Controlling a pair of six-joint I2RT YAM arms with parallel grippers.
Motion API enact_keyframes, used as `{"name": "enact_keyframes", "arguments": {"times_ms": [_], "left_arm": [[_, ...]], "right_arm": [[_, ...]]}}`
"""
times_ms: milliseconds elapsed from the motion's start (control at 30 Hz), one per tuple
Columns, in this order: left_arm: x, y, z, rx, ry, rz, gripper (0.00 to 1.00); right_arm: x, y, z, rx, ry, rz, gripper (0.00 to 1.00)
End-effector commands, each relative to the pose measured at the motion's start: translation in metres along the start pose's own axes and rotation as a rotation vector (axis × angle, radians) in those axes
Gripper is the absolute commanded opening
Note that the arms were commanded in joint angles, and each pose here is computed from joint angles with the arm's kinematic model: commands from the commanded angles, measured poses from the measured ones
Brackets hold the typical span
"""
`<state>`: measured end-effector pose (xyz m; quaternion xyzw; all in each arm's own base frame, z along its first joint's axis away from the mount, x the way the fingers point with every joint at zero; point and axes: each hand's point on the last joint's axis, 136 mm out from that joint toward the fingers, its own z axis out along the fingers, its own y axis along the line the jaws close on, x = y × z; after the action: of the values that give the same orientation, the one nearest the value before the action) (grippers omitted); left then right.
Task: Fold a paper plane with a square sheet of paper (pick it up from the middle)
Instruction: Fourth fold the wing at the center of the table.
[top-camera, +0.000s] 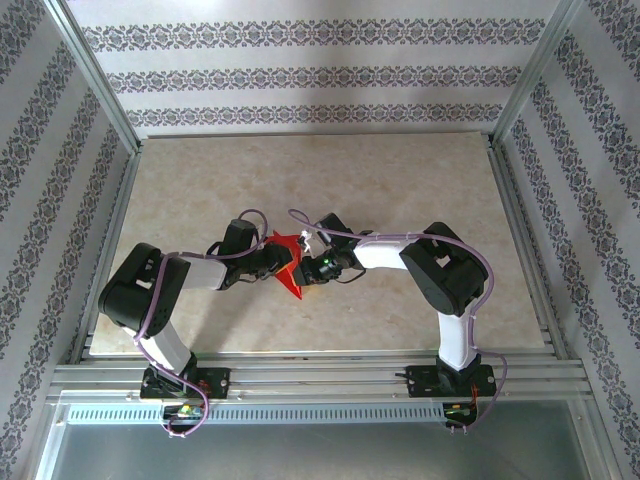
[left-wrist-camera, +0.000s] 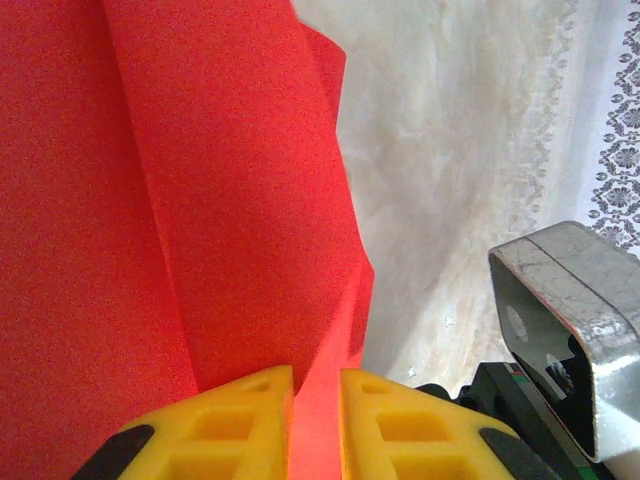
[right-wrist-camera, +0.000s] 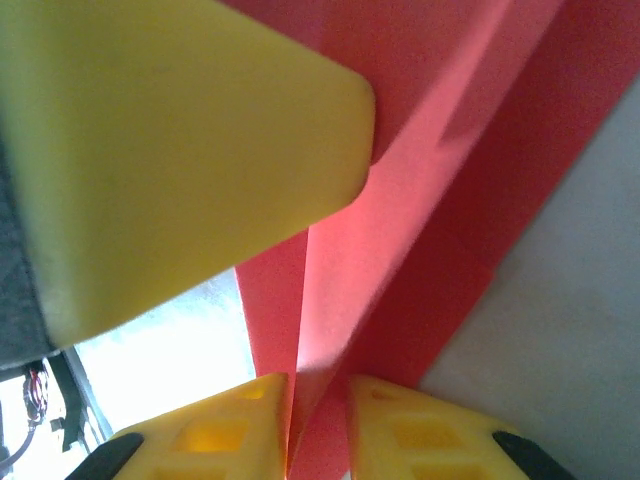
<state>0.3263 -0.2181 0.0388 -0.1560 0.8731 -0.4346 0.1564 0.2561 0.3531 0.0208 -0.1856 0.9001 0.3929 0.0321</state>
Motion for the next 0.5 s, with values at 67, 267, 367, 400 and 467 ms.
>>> {"name": "enact_keyframes", "arguments": {"times_ms": [67,267,367,400,467], "left_arm": [[-0.0006,-0.0025,0.003,0.008,0.024,0.023,0.2],[0.0001,0.0008,0.0058,0.0,0.03,0.018,0.2],[0.0,0.0015,0.0071,0.0,0.032,0.018,0.2],[-0.0003,0.0021,0.0074,0.0,0.032,0.017,0.2],[0.0006,0.0034,0.008,-0.004,0.035,0.015,0.2]], "right_arm": [[0.0178,-0.0307,0.0102,0.072,0.052,0.066,0.24],[0.0175,-0.0306,0.0098,0.074,0.051,0.067,0.23],[0.0172,-0.0299,0.01,0.072,0.051,0.067,0.23],[0.0175,-0.0295,0.0098,0.07,0.052,0.069,0.23],[0.0159,-0.0285,0.0085,0.067,0.047,0.07,0.24]]}}
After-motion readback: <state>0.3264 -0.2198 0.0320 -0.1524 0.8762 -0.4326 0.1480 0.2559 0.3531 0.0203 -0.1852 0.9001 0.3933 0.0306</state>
